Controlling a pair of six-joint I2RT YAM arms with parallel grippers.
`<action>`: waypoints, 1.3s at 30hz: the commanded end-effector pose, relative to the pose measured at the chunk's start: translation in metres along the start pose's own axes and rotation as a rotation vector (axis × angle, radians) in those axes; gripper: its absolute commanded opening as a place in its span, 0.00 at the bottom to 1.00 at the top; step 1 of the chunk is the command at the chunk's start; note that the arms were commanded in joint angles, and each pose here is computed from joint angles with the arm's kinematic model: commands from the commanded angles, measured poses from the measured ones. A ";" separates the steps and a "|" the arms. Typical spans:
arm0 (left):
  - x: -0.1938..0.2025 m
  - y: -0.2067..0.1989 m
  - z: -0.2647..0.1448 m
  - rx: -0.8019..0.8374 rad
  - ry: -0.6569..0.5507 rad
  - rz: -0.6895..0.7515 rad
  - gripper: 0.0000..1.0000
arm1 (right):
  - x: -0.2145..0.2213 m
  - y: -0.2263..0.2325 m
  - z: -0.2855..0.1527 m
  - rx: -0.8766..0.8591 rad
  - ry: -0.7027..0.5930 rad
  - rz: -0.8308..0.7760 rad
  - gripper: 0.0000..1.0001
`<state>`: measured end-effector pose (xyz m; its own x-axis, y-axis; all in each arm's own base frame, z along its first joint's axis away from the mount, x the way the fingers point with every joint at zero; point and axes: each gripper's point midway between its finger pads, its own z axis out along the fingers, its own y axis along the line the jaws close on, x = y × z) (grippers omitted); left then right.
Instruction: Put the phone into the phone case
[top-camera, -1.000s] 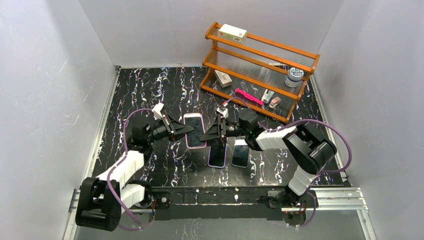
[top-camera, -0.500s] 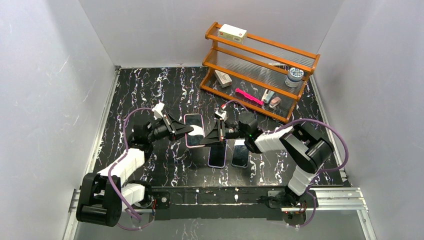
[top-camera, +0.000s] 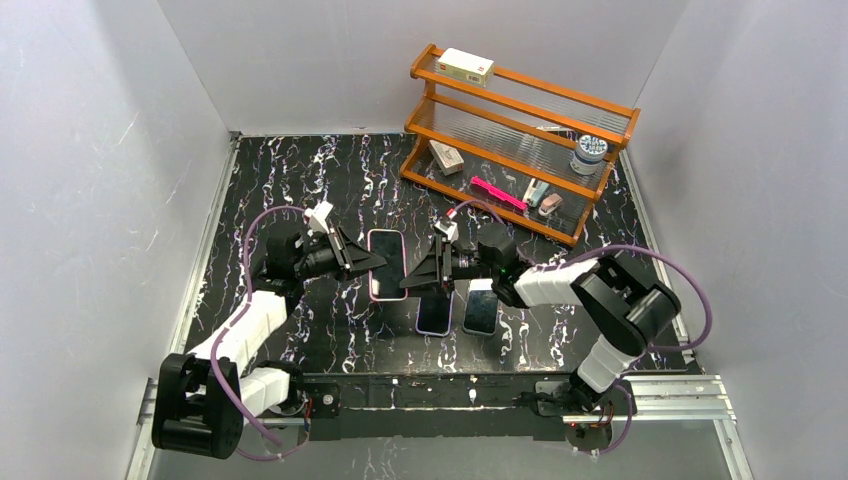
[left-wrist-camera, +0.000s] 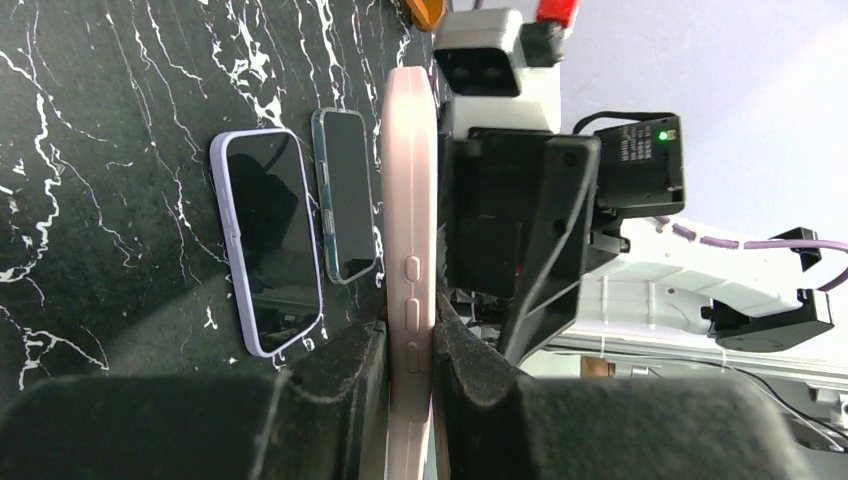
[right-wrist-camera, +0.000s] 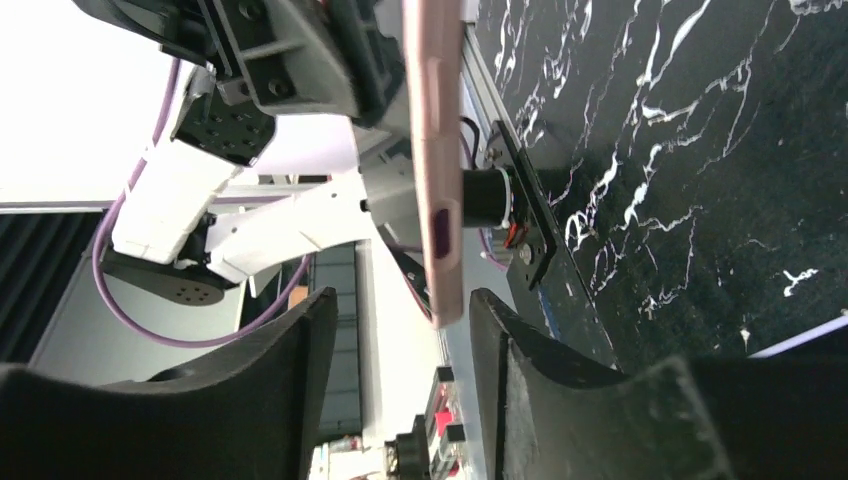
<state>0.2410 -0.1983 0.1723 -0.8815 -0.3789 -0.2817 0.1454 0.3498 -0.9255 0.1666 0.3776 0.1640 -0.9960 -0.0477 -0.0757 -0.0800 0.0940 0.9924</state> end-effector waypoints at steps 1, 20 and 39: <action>0.008 -0.027 -0.009 0.116 0.036 0.075 0.00 | -0.016 0.028 -0.009 -0.011 -0.062 -0.196 0.65; 0.052 -0.057 -0.006 0.235 0.189 0.092 0.00 | -0.051 0.063 -0.027 -0.063 -0.081 -0.358 0.75; 0.054 -0.003 0.007 -0.036 0.195 0.063 0.00 | -0.073 0.065 -0.036 0.041 -0.176 -0.415 0.01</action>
<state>0.1910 -0.2330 0.1822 -0.9327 -0.1610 -0.3226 0.2669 0.2932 -0.9180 0.2205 0.3518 0.2017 -0.9298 0.0209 -0.3676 -0.3612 0.1420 0.9216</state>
